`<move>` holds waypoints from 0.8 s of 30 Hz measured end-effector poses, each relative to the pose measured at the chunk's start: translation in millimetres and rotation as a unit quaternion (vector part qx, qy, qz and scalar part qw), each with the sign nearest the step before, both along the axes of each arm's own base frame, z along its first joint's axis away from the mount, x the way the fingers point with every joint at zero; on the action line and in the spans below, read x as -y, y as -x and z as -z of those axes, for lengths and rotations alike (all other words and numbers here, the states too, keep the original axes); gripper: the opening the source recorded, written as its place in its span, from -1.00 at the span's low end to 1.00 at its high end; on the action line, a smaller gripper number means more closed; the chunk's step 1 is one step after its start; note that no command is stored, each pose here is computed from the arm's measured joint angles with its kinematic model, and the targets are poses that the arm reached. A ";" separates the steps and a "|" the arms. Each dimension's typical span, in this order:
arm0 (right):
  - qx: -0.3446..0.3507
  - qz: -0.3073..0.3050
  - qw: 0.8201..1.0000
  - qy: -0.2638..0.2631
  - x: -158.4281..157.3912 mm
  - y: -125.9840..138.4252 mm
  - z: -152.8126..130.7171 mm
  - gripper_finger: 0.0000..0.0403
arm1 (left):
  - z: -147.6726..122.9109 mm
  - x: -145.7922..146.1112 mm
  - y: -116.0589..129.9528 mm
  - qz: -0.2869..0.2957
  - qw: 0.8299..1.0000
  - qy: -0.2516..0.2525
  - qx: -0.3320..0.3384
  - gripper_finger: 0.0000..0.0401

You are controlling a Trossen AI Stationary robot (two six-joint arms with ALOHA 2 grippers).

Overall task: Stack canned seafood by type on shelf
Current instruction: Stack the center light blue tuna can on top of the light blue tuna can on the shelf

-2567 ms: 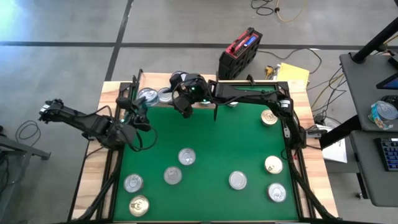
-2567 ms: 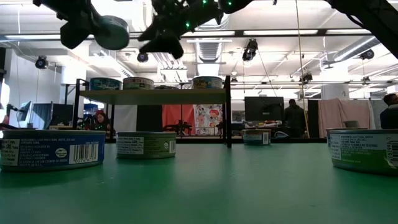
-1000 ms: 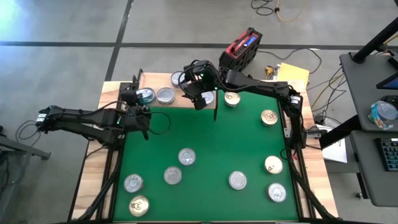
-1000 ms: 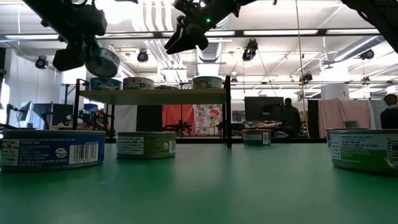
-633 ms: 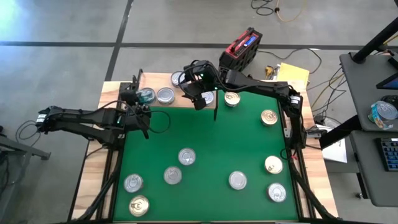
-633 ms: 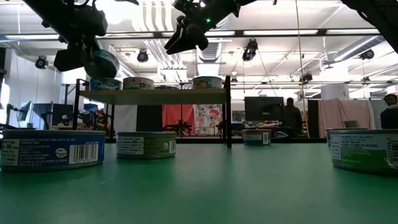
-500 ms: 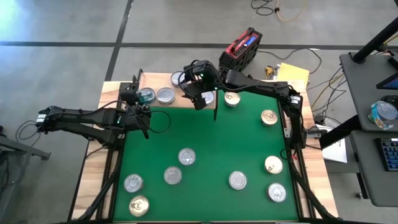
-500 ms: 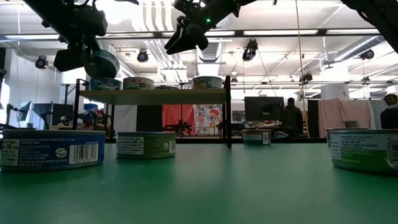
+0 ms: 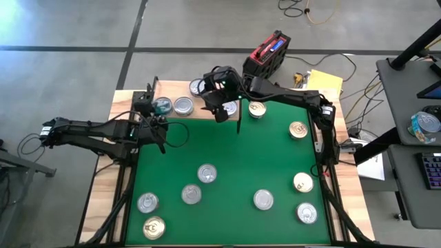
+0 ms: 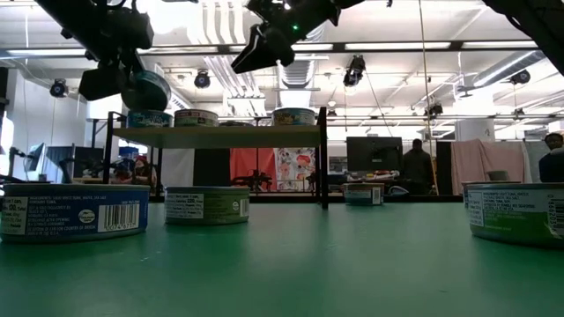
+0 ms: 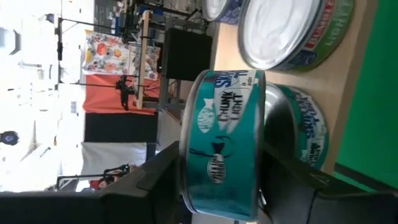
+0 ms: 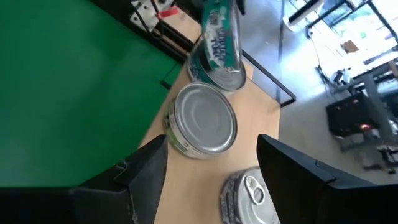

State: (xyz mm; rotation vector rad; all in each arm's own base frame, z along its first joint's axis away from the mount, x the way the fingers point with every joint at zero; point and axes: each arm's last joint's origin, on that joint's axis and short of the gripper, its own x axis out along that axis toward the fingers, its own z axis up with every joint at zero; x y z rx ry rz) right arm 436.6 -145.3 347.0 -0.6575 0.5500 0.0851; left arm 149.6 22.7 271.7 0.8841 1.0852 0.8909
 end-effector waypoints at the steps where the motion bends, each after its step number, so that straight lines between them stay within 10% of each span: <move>1: 0.001 0.002 1.000 -0.004 0.4 0.2 0.0 0.19 | 0.1 0.1 -0.1 0.002 1.000 0.003 0.000 -0.09; 24: -0.010 0.011 1.000 -0.014 2.8 3.0 0.9 0.23 | -14.1 1.4 -2.6 0.019 0.998 0.051 0.029 0.20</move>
